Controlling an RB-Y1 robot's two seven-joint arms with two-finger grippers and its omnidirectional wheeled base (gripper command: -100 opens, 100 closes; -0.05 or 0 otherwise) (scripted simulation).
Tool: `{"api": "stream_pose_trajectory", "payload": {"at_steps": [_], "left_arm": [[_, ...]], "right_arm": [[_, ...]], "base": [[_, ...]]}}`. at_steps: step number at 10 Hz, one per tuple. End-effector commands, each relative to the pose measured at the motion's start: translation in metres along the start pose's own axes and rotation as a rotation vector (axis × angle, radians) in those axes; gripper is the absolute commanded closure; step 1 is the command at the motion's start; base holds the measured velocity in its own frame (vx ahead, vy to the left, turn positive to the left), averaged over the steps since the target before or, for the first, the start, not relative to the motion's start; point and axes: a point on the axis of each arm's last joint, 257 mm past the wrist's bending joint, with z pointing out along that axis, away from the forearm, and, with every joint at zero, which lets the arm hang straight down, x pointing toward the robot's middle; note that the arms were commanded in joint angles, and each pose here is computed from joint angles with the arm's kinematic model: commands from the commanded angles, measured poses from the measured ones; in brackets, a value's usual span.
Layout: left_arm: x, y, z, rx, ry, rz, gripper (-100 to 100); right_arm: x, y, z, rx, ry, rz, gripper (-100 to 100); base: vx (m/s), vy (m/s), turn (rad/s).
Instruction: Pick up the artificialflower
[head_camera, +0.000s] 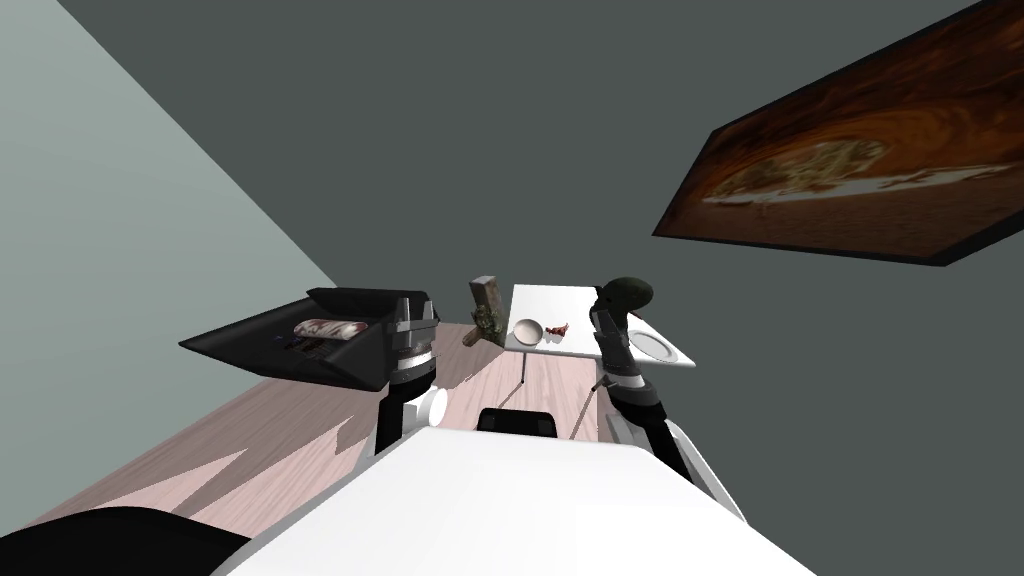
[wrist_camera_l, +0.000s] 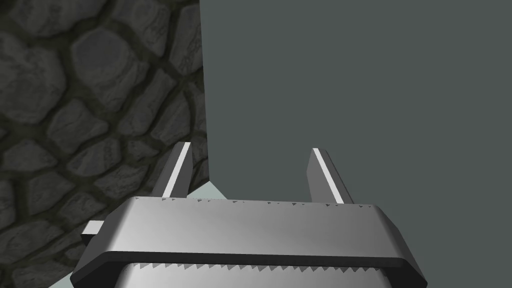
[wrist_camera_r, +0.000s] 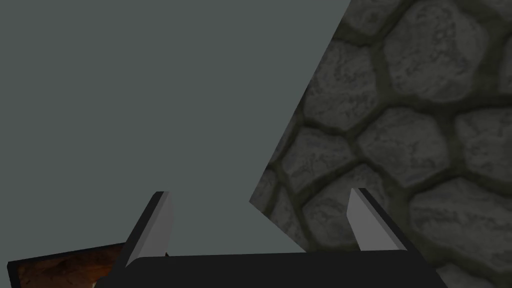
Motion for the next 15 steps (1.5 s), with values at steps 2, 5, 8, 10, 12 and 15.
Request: {"api": "stream_pose_trajectory", "payload": {"at_steps": [2,5,8,10,12,15], "left_arm": [[0.0,0.0,0.0,0.0,0.0,0.0,0],[0.0,0.0,0.0,0.0,0.0,0.0,0],[0.0,0.0,0.0,0.0,0.0,0.0,0],[0.0,0.0,0.0,0.0,0.0,0.0,0],[0.0,0.0,0.0,0.0,0.0,0.0,0],[0.0,0.0,0.0,0.0,0.0,0.0,0]], "right_arm": [[0.018,-0.007,-0.006,0.002,0.093,-0.044,-100],[0.043,-0.024,-0.021,0.016,0.221,-0.11,-100],[0.058,-0.036,-0.034,0.018,0.318,-0.159,-100],[0.07,-0.049,-0.047,0.026,0.403,-0.206,-100],[0.08,-0.064,-0.063,0.034,0.493,-0.257,-100],[0.095,-0.098,-0.097,0.061,0.643,-0.353,-100]], "base": [[0.011,0.045,0.025],[0.009,0.042,0.03],[0.011,0.047,0.026],[0.007,0.048,0.036],[0.012,0.052,0.039],[0.011,0.066,0.046]]}}
